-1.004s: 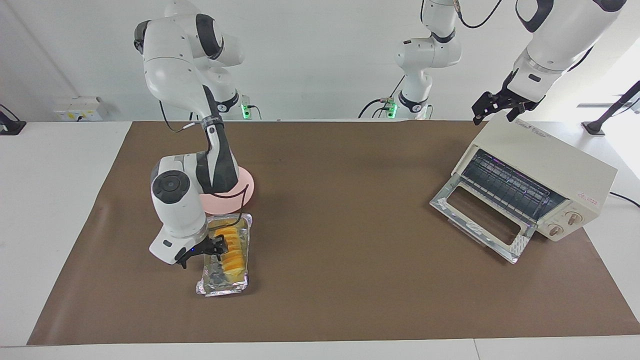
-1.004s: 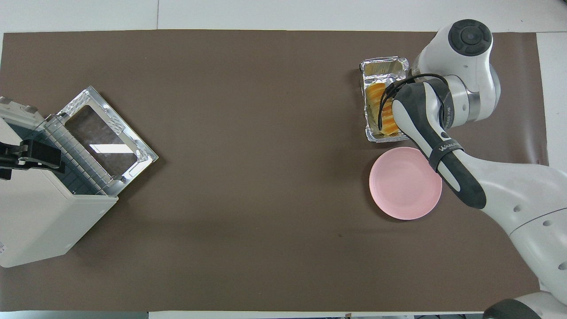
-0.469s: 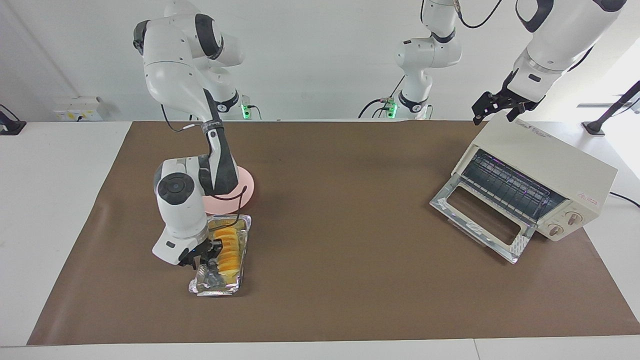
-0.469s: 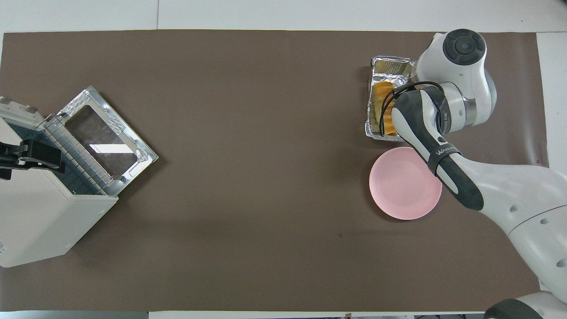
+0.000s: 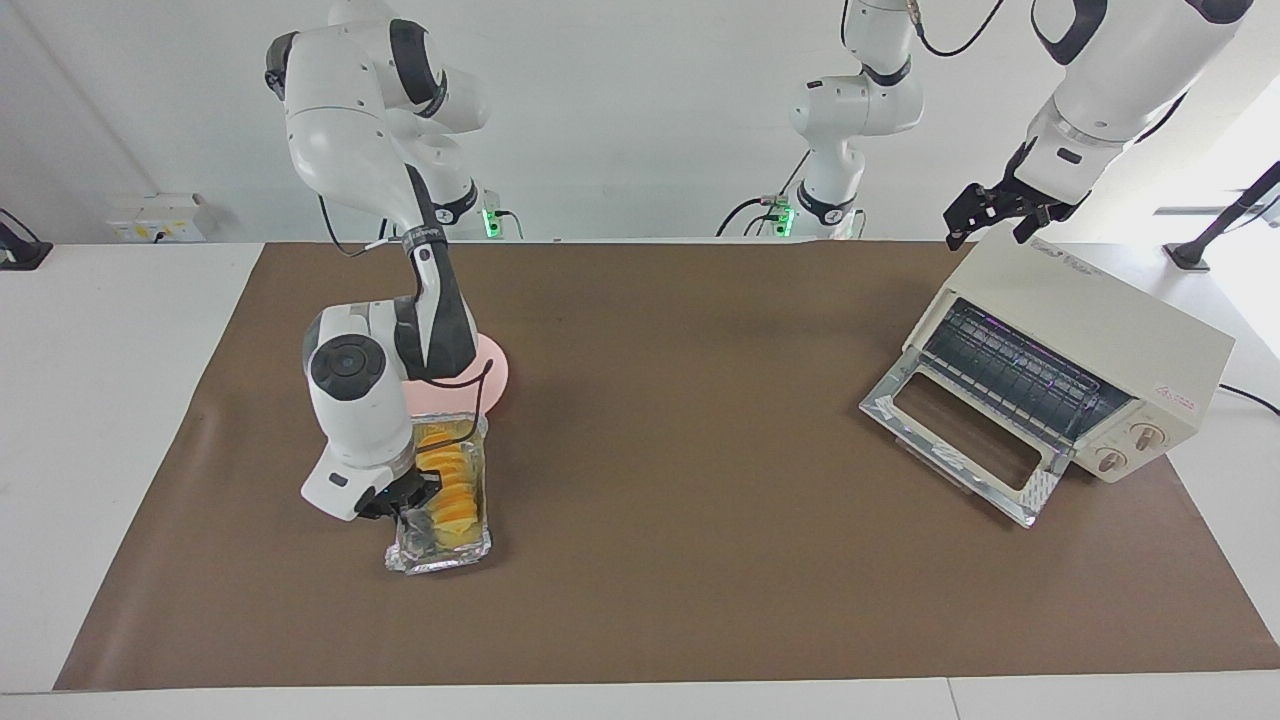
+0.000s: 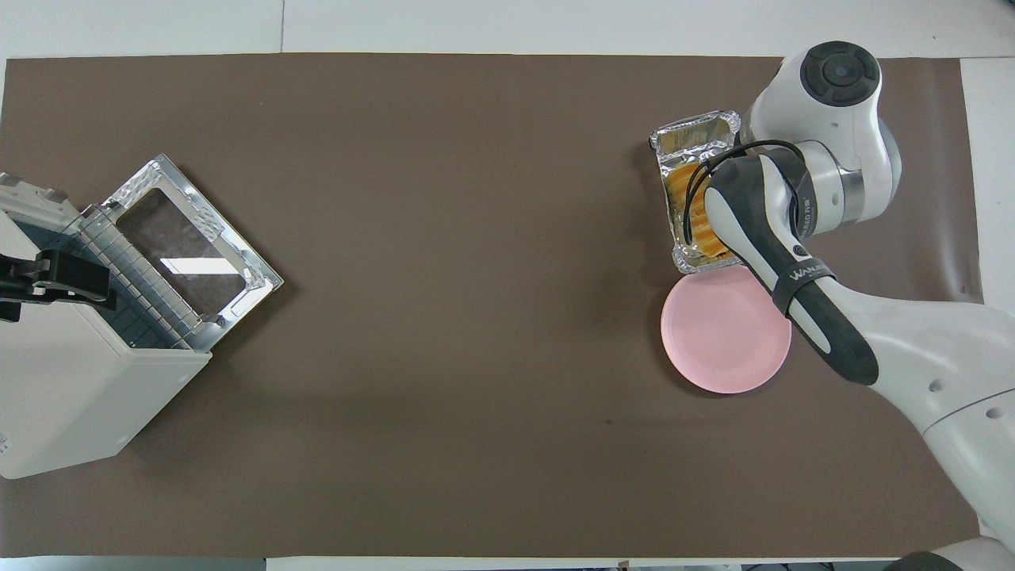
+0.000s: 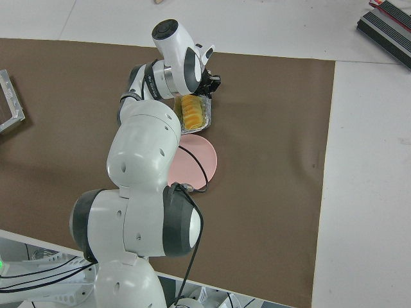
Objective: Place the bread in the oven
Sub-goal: 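Grasp the foil tray with the right gripper and lift it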
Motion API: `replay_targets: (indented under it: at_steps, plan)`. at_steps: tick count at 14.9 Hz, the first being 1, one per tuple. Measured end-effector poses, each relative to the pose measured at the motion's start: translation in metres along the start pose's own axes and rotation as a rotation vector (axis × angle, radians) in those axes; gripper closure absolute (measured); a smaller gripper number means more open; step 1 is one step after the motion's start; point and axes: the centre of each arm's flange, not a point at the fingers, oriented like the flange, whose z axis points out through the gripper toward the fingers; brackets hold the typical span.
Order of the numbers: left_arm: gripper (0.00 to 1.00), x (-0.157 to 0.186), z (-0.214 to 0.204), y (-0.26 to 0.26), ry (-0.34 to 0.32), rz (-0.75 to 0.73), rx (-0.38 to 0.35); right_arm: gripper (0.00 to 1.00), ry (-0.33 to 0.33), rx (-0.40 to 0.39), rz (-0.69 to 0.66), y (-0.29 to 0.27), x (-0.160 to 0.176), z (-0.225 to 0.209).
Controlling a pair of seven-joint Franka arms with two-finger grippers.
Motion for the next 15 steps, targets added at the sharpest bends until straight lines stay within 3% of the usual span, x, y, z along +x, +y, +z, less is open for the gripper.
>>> replay_targets:
  at_steps: [4,8,12,15]
  plan:
    - [0.00,0.000,0.000,0.000,0.000,0.000,0.000,0.98,0.023,0.142,0.000,-0.056,-0.001,-0.090]
    - [0.00,0.000,0.000,0.000,0.000,0.000,0.000,0.98,0.044,0.190,0.085,-0.195,-0.001,-0.147]
    - [0.00,0.000,0.000,0.000,0.000,0.000,0.000,0.98,0.074,0.228,0.132,-0.329,-0.010,-0.123]
    - [0.00,0.000,0.000,0.000,0.000,0.000,0.000,0.98,0.093,0.246,0.131,-0.362,-0.014,-0.068]
